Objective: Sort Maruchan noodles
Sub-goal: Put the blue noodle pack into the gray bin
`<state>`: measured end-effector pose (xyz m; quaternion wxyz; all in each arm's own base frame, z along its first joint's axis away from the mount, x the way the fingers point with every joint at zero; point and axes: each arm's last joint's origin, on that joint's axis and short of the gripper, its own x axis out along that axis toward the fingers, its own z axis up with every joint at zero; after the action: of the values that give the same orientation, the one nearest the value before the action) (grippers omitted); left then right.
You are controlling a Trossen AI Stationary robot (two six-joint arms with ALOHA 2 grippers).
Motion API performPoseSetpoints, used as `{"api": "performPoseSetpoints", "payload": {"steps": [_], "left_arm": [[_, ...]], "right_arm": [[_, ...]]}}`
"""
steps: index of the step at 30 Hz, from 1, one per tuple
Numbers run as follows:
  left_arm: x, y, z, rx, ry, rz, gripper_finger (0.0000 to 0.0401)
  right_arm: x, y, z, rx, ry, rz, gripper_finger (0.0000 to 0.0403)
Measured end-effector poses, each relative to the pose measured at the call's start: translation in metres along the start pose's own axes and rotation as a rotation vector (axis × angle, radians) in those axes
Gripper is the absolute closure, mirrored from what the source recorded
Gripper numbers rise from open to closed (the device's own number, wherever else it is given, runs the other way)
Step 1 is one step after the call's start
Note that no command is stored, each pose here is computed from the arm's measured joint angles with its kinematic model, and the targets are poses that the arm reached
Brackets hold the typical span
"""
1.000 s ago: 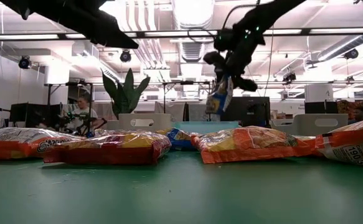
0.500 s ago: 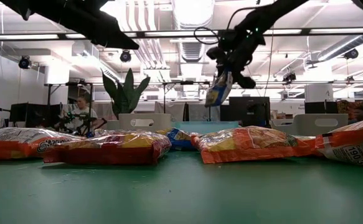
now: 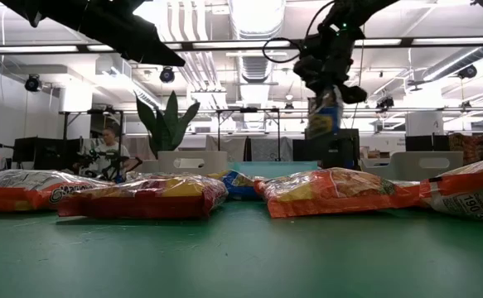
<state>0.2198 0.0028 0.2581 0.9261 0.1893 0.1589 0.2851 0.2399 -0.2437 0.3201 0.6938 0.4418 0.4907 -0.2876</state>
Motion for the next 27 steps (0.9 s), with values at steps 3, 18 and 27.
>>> {"api": "performPoseSetpoints", "payload": {"steps": [3,18,27], "left_arm": [[0.0,0.0,0.0,0.001,0.002,-0.001,0.0326],[0.0,0.0,-0.002,0.003,0.013,-0.004,0.0326],[0.0,0.0,-0.001,-0.006,0.012,-0.004,0.0326]], "right_arm": [[-0.006,-0.009,-0.005,0.024,0.013,-0.084,0.0342],[-0.036,-0.082,-0.04,0.245,0.022,-0.368,0.0342],[0.0,-0.095,-0.043,0.197,-0.028,-0.348,0.0342]]}}
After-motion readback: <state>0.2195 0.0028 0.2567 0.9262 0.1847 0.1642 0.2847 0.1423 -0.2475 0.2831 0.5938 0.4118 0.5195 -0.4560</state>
